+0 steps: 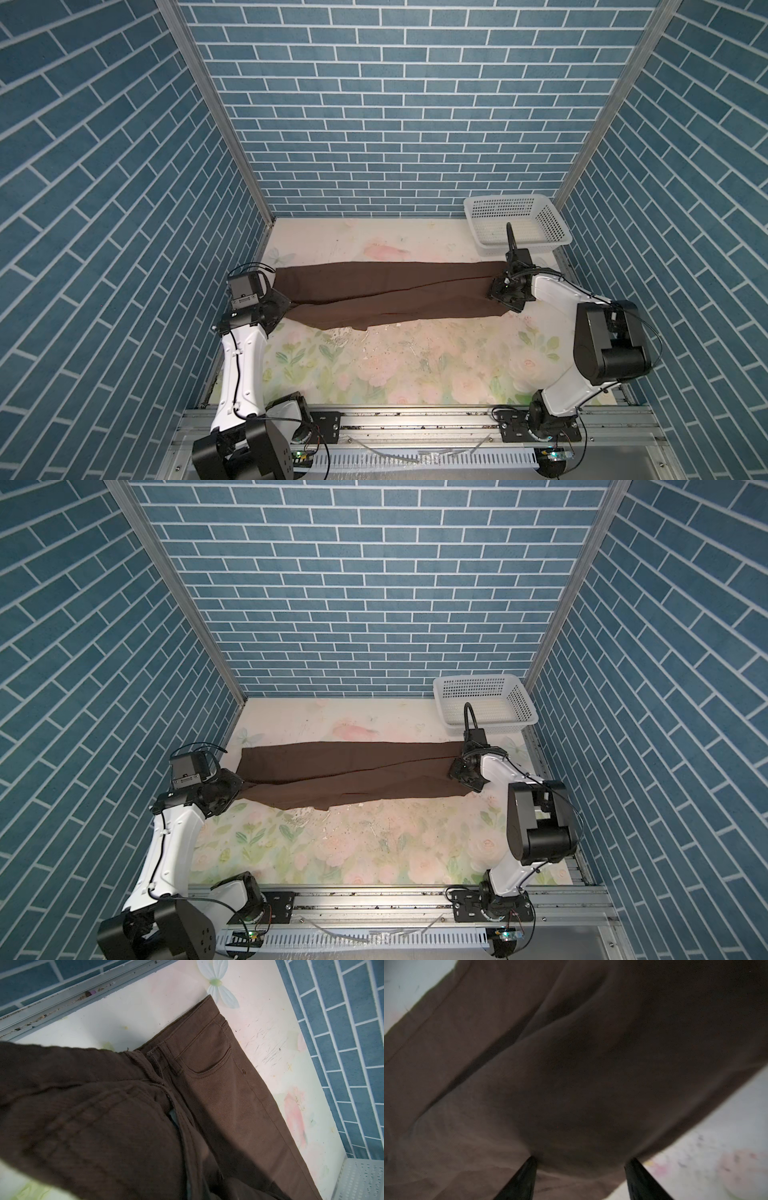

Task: Fold and stack the trousers

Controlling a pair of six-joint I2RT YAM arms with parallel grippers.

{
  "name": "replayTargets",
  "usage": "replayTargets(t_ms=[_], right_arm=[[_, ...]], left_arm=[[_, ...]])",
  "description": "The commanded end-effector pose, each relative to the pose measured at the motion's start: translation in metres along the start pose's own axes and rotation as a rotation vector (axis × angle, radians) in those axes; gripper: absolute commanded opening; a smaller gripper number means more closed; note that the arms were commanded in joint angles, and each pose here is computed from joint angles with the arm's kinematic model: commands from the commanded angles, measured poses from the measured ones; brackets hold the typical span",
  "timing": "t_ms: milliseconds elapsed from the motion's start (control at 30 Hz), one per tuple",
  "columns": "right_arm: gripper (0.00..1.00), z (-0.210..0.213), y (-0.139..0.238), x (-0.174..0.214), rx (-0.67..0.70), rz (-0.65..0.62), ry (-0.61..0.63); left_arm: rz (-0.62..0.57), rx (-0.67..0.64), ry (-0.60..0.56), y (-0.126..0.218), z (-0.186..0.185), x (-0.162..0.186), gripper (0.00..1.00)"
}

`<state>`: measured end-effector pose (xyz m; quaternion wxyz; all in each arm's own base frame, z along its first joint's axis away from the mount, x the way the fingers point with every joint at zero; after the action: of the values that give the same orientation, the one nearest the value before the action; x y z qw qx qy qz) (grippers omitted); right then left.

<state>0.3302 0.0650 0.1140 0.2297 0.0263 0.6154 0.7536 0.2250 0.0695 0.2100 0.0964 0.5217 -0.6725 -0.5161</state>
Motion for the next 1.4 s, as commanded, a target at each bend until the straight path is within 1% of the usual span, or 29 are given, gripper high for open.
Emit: replayTargets(t_ms=[0,67,100,133,167,200,367,533,667,867,1000,1167,1233,1300,1333,1367], right_arm=[[0.71,0.013,-0.005,-0.023,-0.009,-0.057,-0.021],[0.61,0.013,-0.009,-0.029,0.001,-0.079,-0.022],[0.50,0.014,-0.008,-0.031,-0.001,-0.097,-0.023],[0.34,0.015,-0.005,-0.033,-0.004,-0.118,-0.026],[0.14,0.015,0.000,-0.035,-0.002,-0.135,-0.026],[0.00,0.015,0.006,-0.037,0.000,-0.155,-0.025],[0.00,0.011,0.048,-0.037,0.049,-0.216,0.000],[0.00,0.000,0.101,-0.019,0.089,-0.240,-0.006],[0.00,-0.017,0.135,0.010,0.133,-0.200,-0.006],[0.00,-0.043,0.178,0.065,0.118,-0.152,-0.032],[0.00,-0.063,0.210,0.099,0.134,-0.154,-0.050],[0.00,-0.081,0.233,0.132,0.135,-0.141,-0.085],[0.00,-0.085,0.232,0.135,0.152,-0.154,-0.087],[0.00,-0.086,0.222,0.128,0.190,-0.171,-0.080],[0.00,-0.083,0.212,0.119,0.196,-0.177,-0.069],[0.00,-0.079,0.201,0.109,0.205,-0.176,-0.060]], left_arm=[[-0.012,0.001,-0.001,-0.003,0.003,0.000,0.00],[-0.009,-0.001,-0.001,-0.005,0.004,0.001,0.00],[-0.005,-0.001,-0.001,-0.007,0.004,0.001,0.00],[-0.001,-0.002,-0.003,-0.008,0.004,0.001,0.00],[0.000,-0.001,-0.006,-0.008,0.003,0.001,0.00],[0.002,0.000,-0.009,-0.009,0.003,0.001,0.00],[0.004,0.003,-0.010,-0.009,0.004,0.003,0.00],[0.003,-0.008,-0.005,-0.006,0.010,0.009,0.00],[0.011,-0.013,0.002,-0.002,0.018,0.021,0.00],[0.011,-0.059,0.009,0.005,0.037,0.041,0.00],[0.005,-0.096,0.037,0.004,0.050,0.054,0.00],[0.009,-0.130,0.071,0.000,0.064,0.068,0.00],[0.006,-0.151,0.081,0.001,0.070,0.074,0.00],[0.003,-0.164,0.093,0.002,0.075,0.078,0.00],[0.002,-0.166,0.098,0.003,0.077,0.081,0.09],[-0.007,-0.156,0.106,0.005,0.078,0.083,0.26]])
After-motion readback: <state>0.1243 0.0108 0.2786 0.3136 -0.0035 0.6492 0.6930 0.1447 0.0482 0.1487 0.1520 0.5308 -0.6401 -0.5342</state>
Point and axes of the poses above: each gripper's point midway between its finger pads, its own y axis back along the fingers, its own z axis along the line the jaws close on, x = y × z, the point moved 8 cm from there along y, back along the fingers, and after that the axes turned 1 degree about -y, right-handed, at the moved point
